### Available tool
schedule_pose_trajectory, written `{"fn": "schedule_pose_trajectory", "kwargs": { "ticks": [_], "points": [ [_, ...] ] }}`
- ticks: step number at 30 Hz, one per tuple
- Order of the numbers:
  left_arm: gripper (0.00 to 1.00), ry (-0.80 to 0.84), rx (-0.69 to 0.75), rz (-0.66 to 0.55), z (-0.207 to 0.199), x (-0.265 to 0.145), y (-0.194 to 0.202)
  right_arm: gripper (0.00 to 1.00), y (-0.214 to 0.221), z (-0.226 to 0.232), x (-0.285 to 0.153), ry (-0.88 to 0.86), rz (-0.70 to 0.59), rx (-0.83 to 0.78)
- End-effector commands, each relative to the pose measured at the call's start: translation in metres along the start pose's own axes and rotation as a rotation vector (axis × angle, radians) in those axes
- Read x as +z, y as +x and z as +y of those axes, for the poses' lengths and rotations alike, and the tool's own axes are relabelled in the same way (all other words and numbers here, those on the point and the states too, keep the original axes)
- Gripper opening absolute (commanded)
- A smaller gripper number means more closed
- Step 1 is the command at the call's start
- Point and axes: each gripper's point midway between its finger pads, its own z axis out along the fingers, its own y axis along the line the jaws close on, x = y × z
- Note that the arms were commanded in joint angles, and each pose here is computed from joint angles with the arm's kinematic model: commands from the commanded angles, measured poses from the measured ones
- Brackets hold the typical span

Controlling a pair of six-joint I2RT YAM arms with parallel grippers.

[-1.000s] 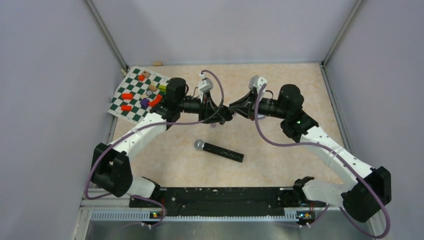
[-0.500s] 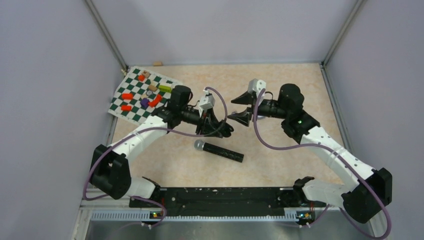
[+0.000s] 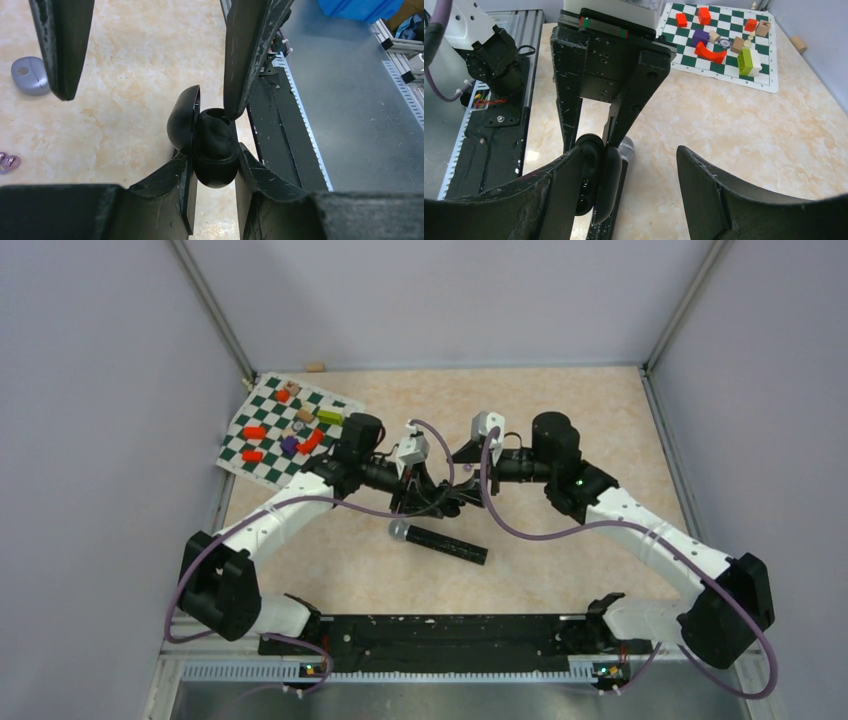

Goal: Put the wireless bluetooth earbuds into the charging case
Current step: Place the earbud in the charging case.

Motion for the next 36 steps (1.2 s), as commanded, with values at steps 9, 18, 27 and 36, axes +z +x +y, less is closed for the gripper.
{"fn": "schedule_pose_trajectory", "kwargs": {
  "ticks": [9,18,27,36],
  "points": [
    [0.0,0.011,0.105,-0.015,-0.009,-0.001,-0.021,0.67,-0.01,-0.005,0.014,0.022,-0.022,-0.034],
    [0.0,0.001,0.106,-0.01,-0.008,-0.001,-0.023,0.67,-0.01,0.001,0.015,-0.006,-0.014,-0.036],
    [0.0,-0.005,0.108,-0.007,-0.008,-0.002,-0.024,0.69,-0.034,0.005,0.0,-0.004,-0.052,-0.07],
    [0.0,-0.003,0.117,-0.004,-0.011,-0.003,-0.025,0.7,-0.013,0.012,0.0,-0.061,0.016,-0.095]
  ]
}}
